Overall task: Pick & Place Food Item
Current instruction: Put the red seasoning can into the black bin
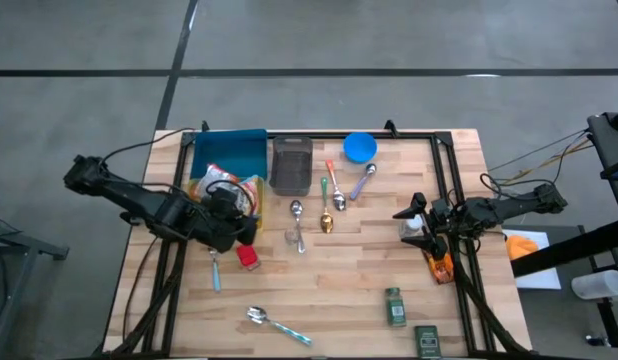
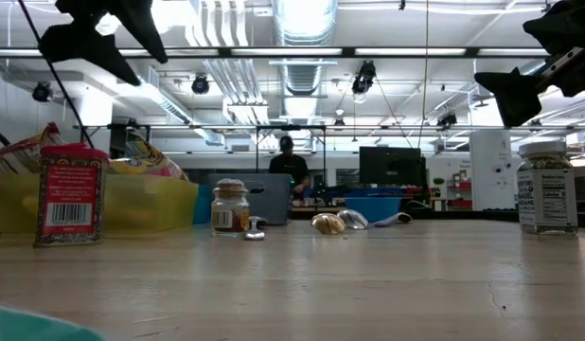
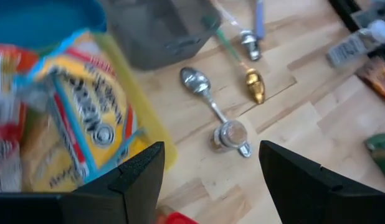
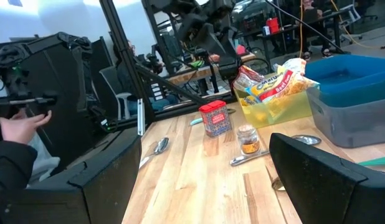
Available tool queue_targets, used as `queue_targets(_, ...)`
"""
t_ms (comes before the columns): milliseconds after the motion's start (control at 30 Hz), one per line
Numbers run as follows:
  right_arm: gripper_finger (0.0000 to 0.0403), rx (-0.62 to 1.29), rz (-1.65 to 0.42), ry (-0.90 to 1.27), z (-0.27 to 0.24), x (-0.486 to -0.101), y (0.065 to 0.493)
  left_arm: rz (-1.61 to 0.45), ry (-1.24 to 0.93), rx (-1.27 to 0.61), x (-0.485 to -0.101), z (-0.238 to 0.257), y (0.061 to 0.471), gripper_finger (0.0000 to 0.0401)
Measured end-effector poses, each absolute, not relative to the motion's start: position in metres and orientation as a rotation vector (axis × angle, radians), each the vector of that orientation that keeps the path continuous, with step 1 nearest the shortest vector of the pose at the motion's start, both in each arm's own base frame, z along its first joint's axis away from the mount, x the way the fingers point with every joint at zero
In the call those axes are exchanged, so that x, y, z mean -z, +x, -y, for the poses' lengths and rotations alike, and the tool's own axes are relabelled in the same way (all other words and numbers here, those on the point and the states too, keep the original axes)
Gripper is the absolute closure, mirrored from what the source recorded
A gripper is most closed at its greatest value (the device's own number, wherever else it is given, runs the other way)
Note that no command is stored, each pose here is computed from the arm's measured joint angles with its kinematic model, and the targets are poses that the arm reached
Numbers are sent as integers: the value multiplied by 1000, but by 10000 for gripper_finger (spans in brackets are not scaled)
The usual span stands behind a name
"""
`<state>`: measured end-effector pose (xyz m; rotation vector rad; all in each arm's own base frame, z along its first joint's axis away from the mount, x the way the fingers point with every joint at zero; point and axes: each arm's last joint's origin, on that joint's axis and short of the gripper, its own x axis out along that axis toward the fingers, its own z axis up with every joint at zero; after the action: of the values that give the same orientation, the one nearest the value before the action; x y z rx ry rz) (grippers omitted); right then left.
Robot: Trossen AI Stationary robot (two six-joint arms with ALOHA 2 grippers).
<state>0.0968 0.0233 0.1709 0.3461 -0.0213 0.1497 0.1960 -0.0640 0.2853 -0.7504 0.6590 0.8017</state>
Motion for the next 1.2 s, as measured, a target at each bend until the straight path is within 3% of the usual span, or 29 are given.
queue_targets(233,52,-150,21,346,-23,-171,97,-629,-1123,-978,-276,67,198,136)
queue_targets(367,52,-150,20,346,-23,-171,97,-638,-1299,-987,-276,70,201,136)
queue_targets(1033,52,-150,15,345,-23,-170,97,-745,-1629,-1009,-259,88,227,137)
queue_targets(1200,52,-149,15,345,-23,-170,97,-829,-1729,-1089,-250,93,232,137)
